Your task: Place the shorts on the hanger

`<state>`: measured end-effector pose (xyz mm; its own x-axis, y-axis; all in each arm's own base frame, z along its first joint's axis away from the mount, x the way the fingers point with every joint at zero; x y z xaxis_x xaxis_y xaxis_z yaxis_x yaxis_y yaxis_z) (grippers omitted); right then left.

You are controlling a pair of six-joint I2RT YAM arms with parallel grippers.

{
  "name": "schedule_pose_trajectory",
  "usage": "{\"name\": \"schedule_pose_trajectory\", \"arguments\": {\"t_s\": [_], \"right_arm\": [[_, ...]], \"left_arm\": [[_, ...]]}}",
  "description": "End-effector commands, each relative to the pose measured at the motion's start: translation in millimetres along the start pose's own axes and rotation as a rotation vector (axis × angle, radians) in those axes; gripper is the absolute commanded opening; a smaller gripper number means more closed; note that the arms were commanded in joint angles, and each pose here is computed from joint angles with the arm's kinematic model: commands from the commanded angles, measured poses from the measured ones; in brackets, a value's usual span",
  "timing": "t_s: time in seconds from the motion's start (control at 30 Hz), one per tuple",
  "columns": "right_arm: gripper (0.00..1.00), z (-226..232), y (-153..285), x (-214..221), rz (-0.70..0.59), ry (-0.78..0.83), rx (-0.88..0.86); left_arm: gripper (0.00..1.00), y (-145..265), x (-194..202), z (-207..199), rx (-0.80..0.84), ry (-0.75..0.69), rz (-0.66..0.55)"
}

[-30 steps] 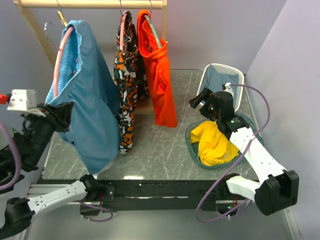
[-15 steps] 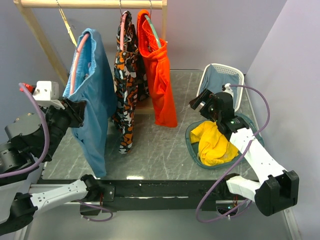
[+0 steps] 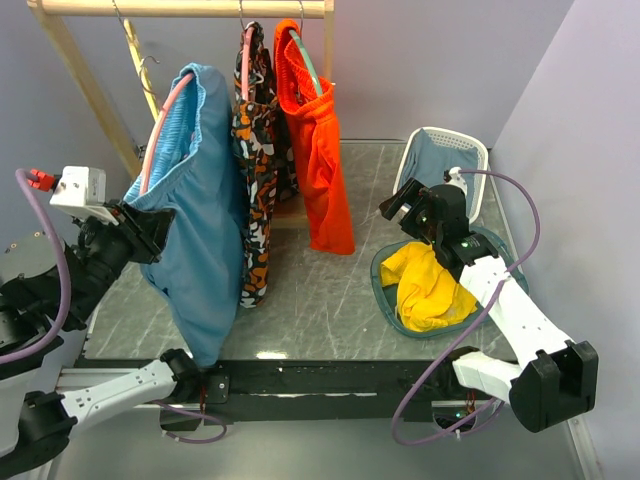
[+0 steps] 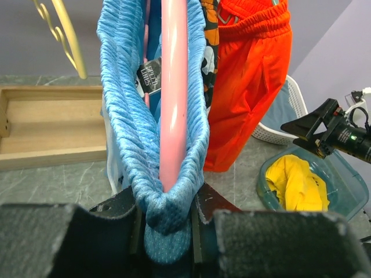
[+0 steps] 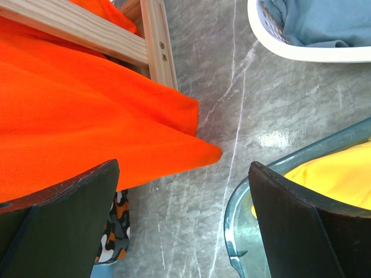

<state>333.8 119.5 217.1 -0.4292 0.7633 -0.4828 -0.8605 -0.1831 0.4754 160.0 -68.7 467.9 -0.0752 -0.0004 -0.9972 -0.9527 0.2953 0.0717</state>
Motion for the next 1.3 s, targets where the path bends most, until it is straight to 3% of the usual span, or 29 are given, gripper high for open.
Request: {"name": "schedule_pose_trajectory", "arguments": {"t_s": [0.0,0.47,0.67,1.0,1.27], "right_arm": [[1.0,6.7,1.8,-3.7,-0.015,0.013,-0.018],[1.0,5.5,-0.1,2.2,0.005,0.008,-0.017],[1.0,4.1,-1.8,4.9,0.011,0.009,-0.012],[1.0,-0.9,-5.2,9.8,0.027,0.019,0.001],[1.0,-5.0,-7.6,12.8,0.033,0.021,0.012]], "left_arm": [[0.01,1.8,-34.1,8.7,-0.053,0.103,-0.122],[0.01,-21.4,-6.1,35.9,-0.333,0.078,0.009],[0.01,-33.6,-1.8,27.3,-0.318,0.052,0.032],[0.01,-46.3,12.8,38.9,-0.491,0.109,0.053],[0.01,-65.6,30.3,26.0,-0.487,0.102,0.101]]}}
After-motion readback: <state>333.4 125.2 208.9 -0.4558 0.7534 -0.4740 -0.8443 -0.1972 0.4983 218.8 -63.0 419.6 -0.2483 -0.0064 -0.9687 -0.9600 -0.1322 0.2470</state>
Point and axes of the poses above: each gripper's point midway between its finger pads, its own y axis back along the fingers, its own z axis along the line the jaws close on, x = y × z, the point moved 1 cm from there along y, back along the fingers, and after that the axes turned 15 degrees about -y, right-handed, at the moved point
